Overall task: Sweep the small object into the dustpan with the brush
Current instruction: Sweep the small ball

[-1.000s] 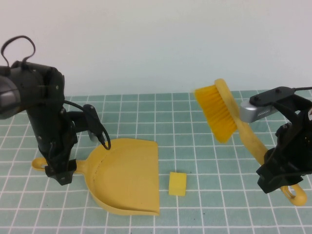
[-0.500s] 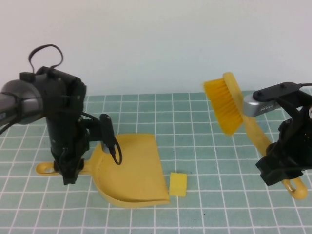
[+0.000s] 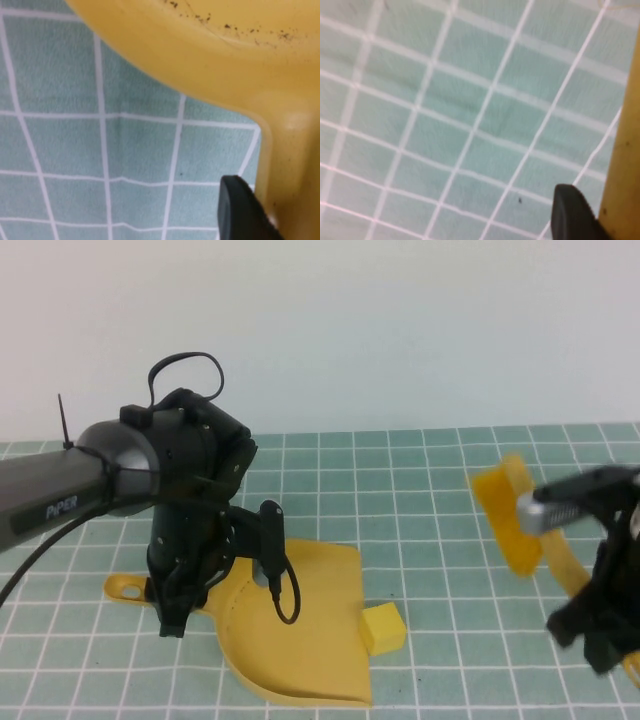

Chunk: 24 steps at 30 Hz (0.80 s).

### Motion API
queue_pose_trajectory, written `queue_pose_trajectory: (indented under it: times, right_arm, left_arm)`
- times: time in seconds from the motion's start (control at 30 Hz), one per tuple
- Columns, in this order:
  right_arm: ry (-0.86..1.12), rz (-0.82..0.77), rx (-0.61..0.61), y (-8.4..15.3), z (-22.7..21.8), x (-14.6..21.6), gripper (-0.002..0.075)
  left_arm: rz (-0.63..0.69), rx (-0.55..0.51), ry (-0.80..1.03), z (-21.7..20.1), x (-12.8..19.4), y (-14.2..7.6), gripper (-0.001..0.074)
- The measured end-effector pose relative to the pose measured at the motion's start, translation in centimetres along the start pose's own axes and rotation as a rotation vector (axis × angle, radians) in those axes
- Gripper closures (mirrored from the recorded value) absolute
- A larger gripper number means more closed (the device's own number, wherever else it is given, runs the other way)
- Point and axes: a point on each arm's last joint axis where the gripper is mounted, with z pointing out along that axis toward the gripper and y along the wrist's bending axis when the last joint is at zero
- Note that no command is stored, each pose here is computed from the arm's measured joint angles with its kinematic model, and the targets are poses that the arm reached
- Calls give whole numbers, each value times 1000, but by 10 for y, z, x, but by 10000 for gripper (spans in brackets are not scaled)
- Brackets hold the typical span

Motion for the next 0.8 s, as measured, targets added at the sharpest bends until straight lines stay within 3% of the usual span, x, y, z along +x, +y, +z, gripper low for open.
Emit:
queue_pose_trajectory:
  times: [0.2, 0.8]
  right_arm:
    - [119, 3, 14, 12, 53, 13, 559]
    - [126, 11, -66, 53, 100, 4, 560]
  left_arm:
    - [-12, -1, -45, 0, -5, 0, 735]
    - [-56, 1, -136, -1, -13, 0, 735]
